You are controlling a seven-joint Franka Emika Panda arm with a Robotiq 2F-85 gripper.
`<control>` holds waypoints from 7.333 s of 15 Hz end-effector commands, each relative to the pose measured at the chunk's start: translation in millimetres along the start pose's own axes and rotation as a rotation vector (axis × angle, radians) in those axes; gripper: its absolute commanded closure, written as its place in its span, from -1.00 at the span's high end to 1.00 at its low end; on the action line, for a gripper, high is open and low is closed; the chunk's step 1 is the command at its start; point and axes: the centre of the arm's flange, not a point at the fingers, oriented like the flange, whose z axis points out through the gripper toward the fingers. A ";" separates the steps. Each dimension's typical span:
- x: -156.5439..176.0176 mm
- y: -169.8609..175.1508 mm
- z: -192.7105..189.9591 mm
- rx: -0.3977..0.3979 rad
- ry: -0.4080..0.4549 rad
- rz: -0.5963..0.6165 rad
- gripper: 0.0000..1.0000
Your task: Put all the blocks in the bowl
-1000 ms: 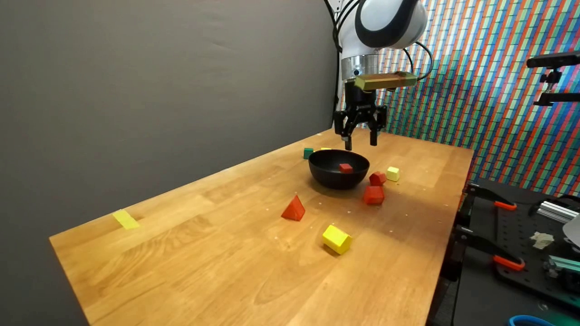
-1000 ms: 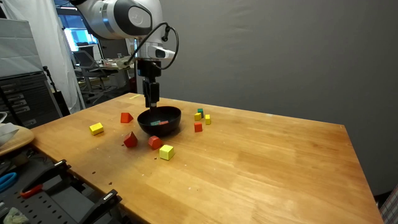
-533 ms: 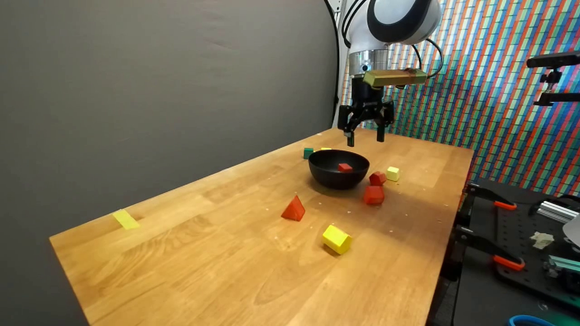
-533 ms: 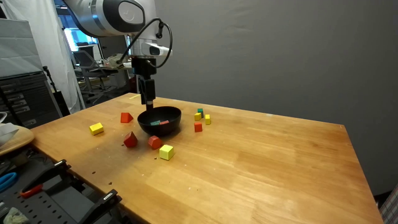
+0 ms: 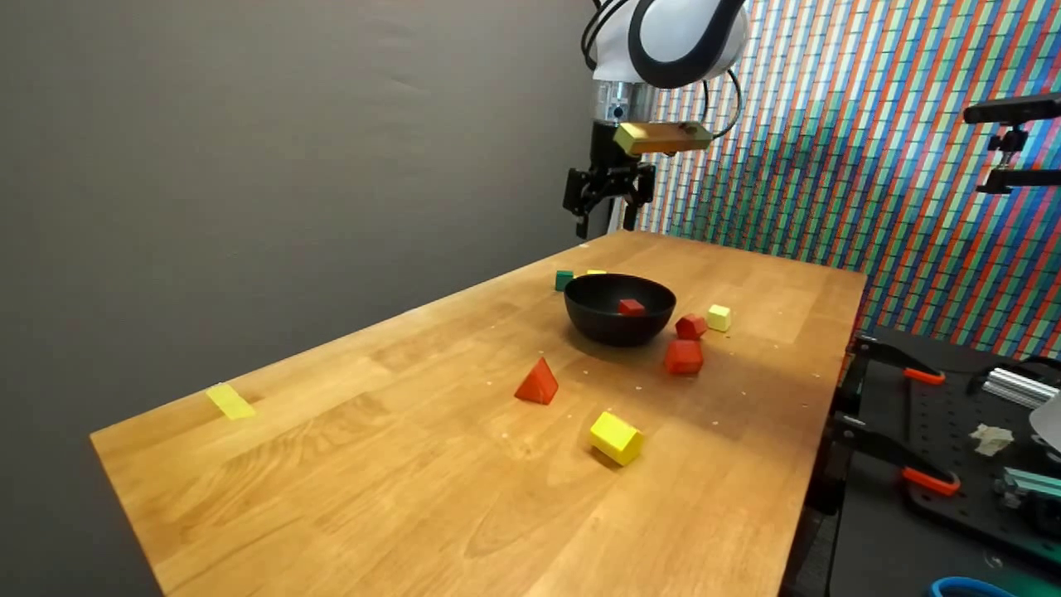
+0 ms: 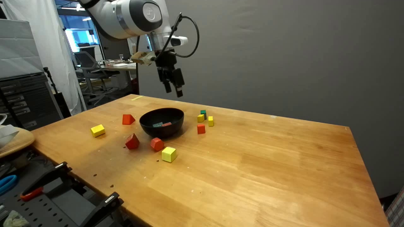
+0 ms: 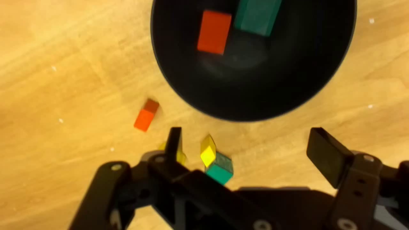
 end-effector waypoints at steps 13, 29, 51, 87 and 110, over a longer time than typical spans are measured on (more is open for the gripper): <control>89.3 15.7 11.2 0.014 0.058 -0.094 1.00; 165.0 5.5 114.4 0.046 -0.167 -0.183 0.48; 23.8 -10.5 -10.8 -0.022 -0.103 0.062 -0.55; 10.0 37.7 -19.9 0.045 -0.064 -0.216 1.00; 98.4 80.9 123.5 0.136 0.015 0.003 0.45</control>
